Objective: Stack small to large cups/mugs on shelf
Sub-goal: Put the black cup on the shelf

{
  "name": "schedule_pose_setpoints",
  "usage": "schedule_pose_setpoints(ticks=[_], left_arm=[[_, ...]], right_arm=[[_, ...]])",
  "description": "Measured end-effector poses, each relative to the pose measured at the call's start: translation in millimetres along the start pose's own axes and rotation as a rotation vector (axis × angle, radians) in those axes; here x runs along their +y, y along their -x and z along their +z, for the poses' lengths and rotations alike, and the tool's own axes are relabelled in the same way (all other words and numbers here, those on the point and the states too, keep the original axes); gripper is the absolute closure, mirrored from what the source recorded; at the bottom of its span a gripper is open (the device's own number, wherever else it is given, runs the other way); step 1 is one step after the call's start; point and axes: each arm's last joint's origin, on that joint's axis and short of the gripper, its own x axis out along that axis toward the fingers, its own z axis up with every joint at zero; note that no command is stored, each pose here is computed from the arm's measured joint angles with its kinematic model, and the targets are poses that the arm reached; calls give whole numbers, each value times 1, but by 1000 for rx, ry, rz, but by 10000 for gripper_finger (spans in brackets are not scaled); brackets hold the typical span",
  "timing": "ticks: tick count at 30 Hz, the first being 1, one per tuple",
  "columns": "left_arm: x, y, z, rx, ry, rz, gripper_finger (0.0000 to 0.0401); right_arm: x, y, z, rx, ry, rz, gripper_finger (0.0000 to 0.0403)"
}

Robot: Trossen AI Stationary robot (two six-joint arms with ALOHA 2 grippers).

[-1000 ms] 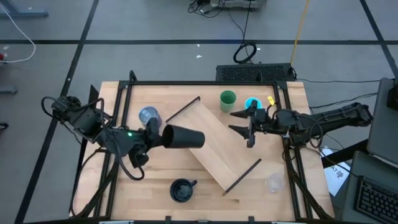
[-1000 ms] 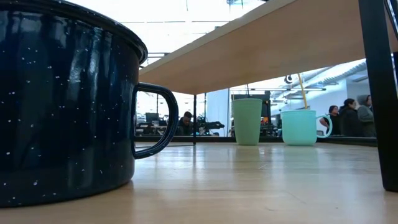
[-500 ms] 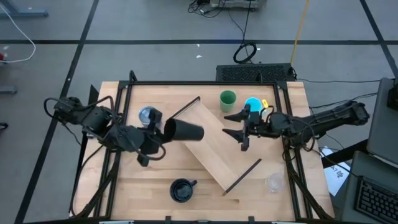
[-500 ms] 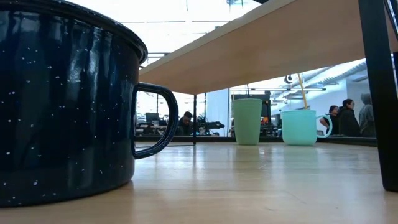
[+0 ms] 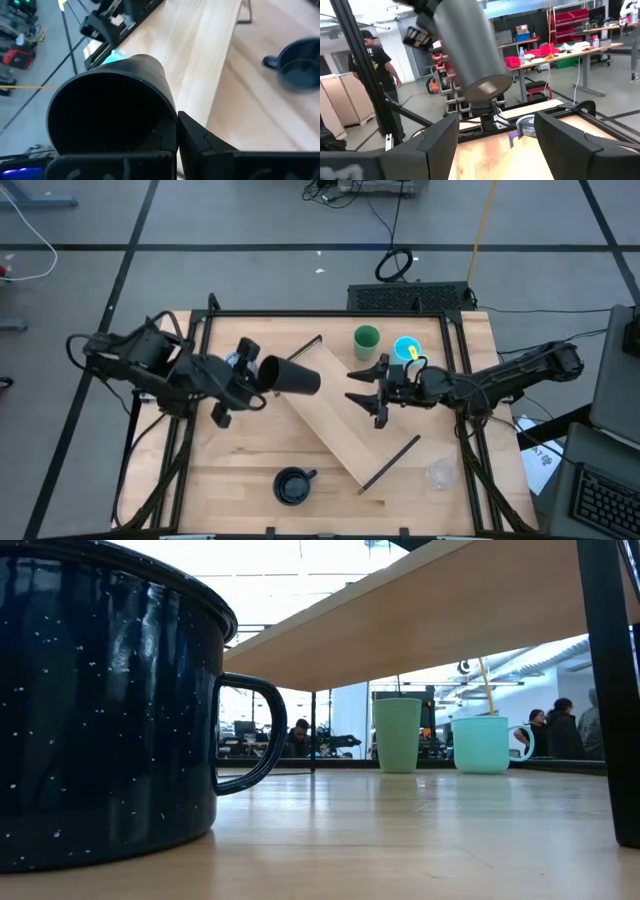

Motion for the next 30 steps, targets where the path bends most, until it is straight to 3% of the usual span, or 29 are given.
schedule_pose_setpoints(ticks=[7,12,19,30], left_arm=[[10,-3,-11,44,-182,-37,401],[12,-4,-16,76,-191,-61,401],[4,-2,-17,54,-200,-177,401],[2,-4,-19,82,-225,-204,400]], right_arm=[[11,-29,10,136,66,-29,137],[16,-41,16,203,139,-37,89],[16,-43,22,206,172,-28,27],[17,-52,25,121,166,53,19]])
